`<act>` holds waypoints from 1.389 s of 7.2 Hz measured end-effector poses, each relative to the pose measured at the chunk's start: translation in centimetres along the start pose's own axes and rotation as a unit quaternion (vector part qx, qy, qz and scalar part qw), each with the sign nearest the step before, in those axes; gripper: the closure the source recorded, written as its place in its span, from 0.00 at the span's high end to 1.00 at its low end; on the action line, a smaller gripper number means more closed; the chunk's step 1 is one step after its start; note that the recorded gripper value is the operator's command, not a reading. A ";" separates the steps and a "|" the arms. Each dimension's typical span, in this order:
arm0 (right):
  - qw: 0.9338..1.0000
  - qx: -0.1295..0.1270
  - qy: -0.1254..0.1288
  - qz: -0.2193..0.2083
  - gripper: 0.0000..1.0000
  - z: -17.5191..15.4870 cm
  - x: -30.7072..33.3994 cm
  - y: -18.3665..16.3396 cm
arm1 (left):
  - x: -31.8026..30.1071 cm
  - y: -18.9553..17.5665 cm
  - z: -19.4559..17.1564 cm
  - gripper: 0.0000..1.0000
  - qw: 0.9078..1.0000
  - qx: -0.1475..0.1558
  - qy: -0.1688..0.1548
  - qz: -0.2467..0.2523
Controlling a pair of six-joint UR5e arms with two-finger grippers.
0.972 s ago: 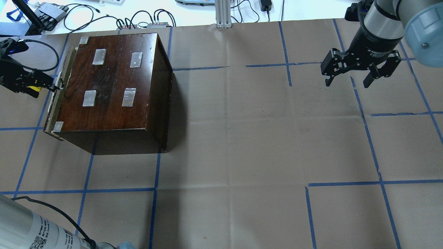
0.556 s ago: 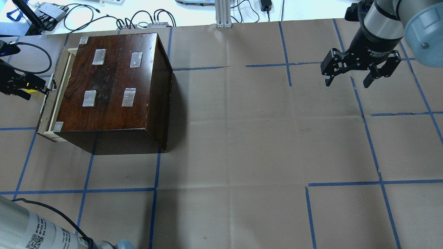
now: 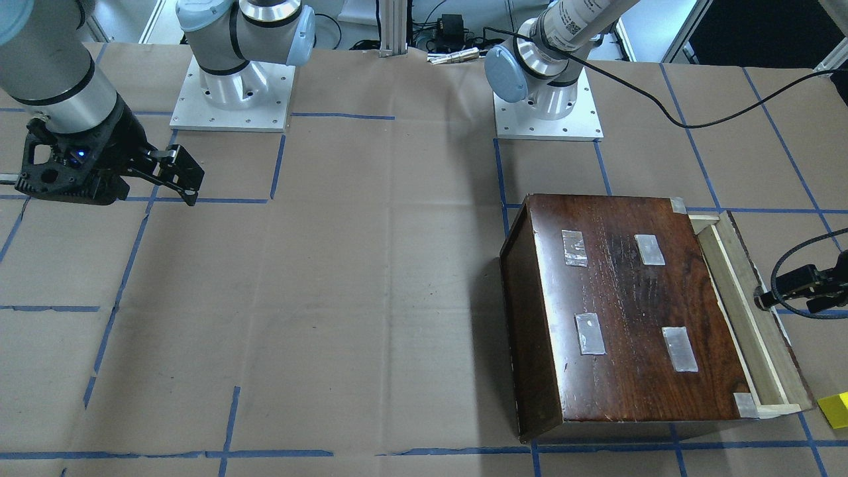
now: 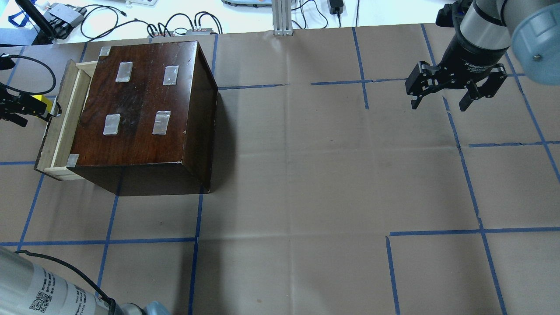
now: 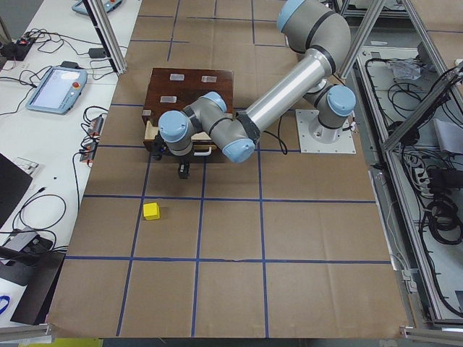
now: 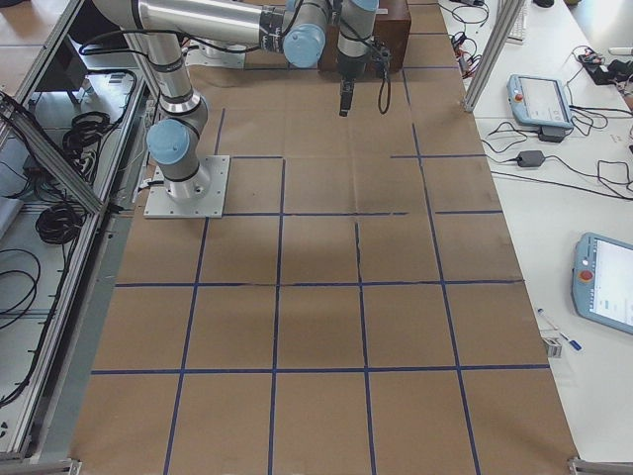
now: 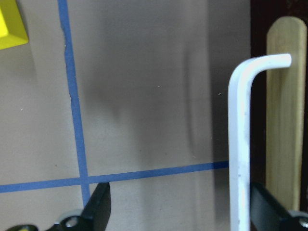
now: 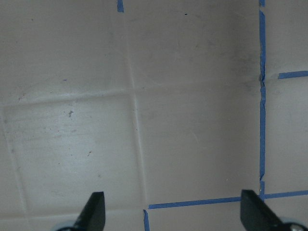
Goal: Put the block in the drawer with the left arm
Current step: 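Release the handle and move the left gripper over the yellow cube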
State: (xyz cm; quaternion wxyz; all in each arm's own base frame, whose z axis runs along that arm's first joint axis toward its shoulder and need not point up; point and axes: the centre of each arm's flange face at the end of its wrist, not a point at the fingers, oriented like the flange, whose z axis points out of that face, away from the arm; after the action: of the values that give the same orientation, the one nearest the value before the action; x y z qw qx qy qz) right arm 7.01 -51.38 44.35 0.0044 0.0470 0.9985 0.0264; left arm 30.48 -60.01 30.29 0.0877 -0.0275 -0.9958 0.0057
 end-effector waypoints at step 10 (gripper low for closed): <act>1.000 0.000 0.000 0.000 1.00 0.0 0.0 0.0 | -2.6 0.9 -1.3 0.98 1.000 0.000 -0.019 0.013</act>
State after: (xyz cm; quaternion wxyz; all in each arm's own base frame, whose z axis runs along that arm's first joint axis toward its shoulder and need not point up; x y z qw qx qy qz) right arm 7.01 -51.37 44.33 0.0044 0.0468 0.9985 0.0267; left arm 33.36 -59.21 31.10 0.0691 -0.0405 -0.9968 0.0072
